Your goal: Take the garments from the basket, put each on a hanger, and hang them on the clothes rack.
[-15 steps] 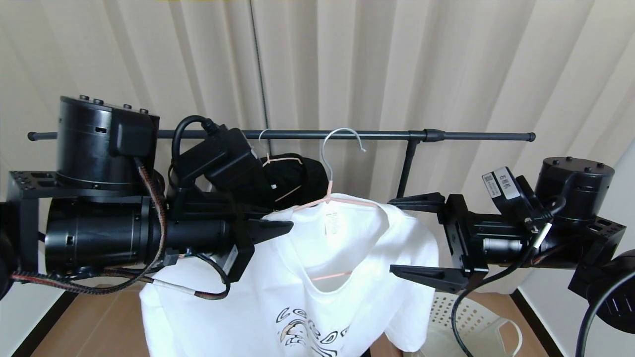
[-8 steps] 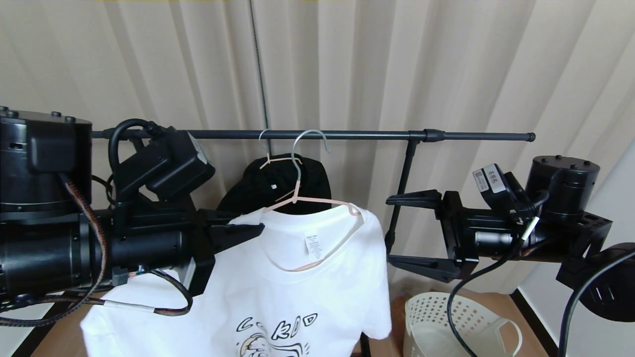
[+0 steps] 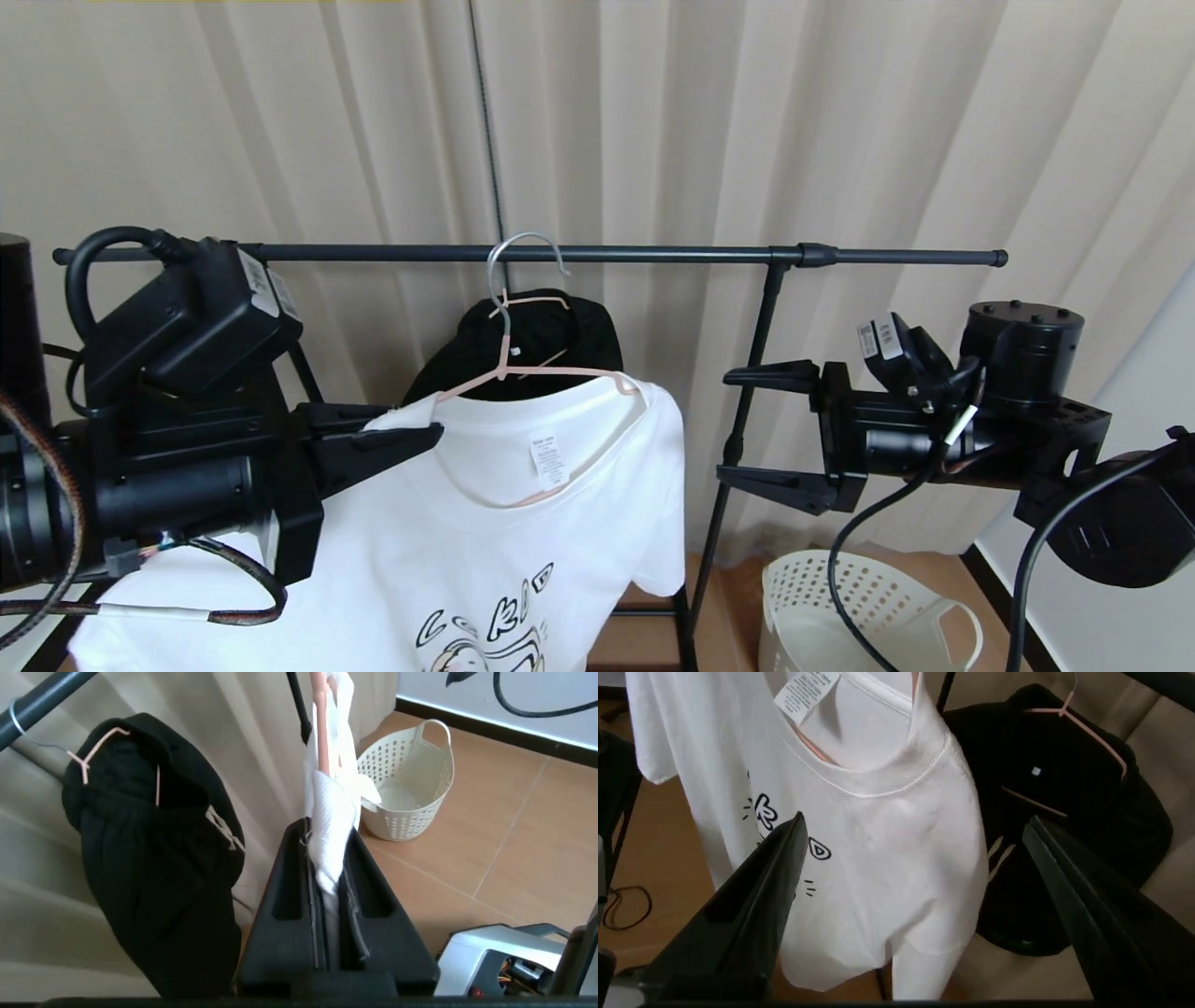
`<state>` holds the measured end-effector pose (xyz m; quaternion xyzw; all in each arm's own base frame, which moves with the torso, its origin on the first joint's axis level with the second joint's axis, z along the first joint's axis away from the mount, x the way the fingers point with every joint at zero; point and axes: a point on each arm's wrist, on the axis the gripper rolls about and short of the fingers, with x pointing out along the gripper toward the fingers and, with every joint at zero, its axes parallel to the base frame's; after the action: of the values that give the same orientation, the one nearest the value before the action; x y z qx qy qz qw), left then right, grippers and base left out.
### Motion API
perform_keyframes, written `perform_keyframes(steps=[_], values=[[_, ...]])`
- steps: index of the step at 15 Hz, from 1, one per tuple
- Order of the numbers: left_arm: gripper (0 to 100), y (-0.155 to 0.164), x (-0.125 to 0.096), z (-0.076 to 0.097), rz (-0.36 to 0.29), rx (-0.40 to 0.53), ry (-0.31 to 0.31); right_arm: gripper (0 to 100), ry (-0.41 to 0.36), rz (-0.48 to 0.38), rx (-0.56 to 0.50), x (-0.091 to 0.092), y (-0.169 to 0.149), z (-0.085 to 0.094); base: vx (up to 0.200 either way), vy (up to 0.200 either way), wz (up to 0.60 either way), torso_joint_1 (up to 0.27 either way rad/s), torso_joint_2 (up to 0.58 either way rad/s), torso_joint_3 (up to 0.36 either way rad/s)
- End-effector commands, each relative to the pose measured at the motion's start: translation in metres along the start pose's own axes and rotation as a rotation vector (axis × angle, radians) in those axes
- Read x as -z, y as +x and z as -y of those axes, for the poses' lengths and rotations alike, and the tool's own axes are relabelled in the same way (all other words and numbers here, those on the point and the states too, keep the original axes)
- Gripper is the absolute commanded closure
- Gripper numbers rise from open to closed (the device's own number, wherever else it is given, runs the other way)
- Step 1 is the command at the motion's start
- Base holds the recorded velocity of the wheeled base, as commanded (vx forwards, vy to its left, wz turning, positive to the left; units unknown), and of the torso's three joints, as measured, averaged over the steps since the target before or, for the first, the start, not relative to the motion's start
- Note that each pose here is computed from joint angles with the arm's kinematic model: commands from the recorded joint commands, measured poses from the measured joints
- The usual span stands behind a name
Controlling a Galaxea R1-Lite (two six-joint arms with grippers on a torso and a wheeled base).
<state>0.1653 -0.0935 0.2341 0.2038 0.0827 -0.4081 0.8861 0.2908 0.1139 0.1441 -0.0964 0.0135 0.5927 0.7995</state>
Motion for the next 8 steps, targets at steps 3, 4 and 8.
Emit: perform_keyframes(steps=[3, 4, 8], values=[[100, -0.008, 0.004, 0.003, 0.067, -0.035, 0.021, 0, 0.018, -0.039, 0.063, 0.009, 0.008, 0.006, 0.000, 0.000, 0.00, 0.000, 0.00, 0.000], [100, -0.007, 0.006, 0.004, 0.084, -0.040, 0.027, 0, 0.020, -0.048, 0.081, 0.011, 0.010, 0.008, 0.000, 0.000, 0.00, 0.000, 0.00, 0.000], [100, -0.005, 0.012, 0.007, 0.133, -0.051, 0.043, 0, 0.018, -0.065, 0.132, 0.012, 0.013, 0.013, 0.000, 0.000, 0.00, 0.000, 0.00, 0.000]])
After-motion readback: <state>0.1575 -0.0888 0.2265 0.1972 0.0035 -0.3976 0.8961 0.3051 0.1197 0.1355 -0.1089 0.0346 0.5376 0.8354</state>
